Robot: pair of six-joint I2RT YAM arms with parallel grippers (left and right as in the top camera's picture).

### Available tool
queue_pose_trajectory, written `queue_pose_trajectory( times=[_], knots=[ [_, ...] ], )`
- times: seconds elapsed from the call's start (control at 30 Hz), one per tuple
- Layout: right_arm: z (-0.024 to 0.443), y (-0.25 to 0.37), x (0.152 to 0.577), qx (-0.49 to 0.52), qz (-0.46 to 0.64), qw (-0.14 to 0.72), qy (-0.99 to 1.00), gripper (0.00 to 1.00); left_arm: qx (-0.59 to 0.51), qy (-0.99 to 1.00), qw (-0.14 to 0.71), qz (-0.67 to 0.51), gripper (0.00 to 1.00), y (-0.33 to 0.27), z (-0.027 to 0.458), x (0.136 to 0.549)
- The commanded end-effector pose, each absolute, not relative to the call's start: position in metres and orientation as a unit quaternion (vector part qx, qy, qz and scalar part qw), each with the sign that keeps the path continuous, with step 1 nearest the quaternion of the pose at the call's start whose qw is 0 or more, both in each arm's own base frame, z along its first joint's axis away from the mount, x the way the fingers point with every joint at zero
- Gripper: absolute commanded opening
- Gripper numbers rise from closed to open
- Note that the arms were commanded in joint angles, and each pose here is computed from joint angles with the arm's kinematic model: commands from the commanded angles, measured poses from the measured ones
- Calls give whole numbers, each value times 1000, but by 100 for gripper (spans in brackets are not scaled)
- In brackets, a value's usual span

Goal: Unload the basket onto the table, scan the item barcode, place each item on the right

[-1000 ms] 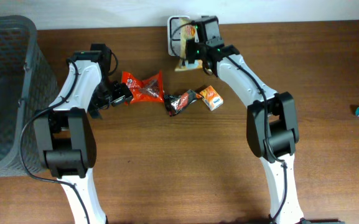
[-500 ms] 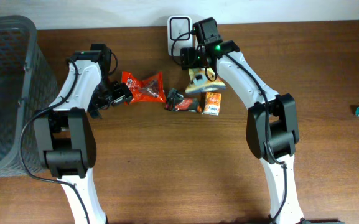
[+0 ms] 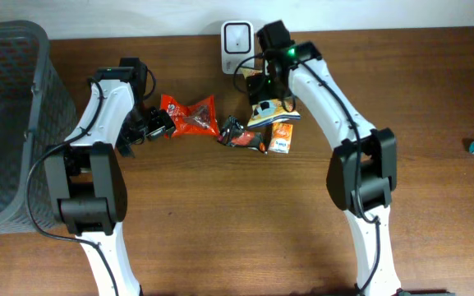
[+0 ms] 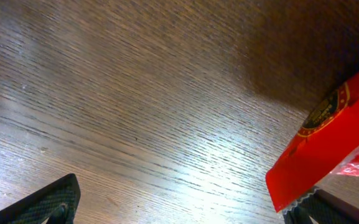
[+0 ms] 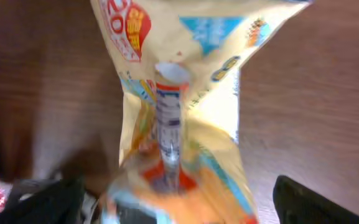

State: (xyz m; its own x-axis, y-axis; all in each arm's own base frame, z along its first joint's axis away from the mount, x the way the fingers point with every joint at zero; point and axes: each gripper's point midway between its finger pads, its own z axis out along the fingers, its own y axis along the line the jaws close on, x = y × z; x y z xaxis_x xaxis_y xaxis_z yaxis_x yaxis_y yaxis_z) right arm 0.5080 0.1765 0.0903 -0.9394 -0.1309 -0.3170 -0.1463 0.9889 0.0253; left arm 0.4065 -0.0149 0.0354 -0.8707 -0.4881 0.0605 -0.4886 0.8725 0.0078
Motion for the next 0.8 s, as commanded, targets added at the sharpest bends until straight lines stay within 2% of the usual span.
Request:
queue_pose_trajectory(
  times=[0.0,0.23,0.47,0.53,0.67,0.77],
  knots=[
    [128,175,488,-90,25,151,984,89,258,-965,34,-4,99,-11,32,404],
    [69,171,477,-90,11,99,991,82,258,-965,34,-4,99,-11,32,404],
    [53,173,483,-90,14,111,990,77,258,-965,35,-5,99,-11,32,404],
    [50,173,483,-90,14,110,990,70,258,-965,35,-4,99,-11,32,404],
    [34,173,481,-90,14,108,990,68,258,-965,35,-4,99,-11,32,404],
    [22,172,479,-90,13,105,990,43,258,-965,34,-4,99,-11,32,404]
  ],
)
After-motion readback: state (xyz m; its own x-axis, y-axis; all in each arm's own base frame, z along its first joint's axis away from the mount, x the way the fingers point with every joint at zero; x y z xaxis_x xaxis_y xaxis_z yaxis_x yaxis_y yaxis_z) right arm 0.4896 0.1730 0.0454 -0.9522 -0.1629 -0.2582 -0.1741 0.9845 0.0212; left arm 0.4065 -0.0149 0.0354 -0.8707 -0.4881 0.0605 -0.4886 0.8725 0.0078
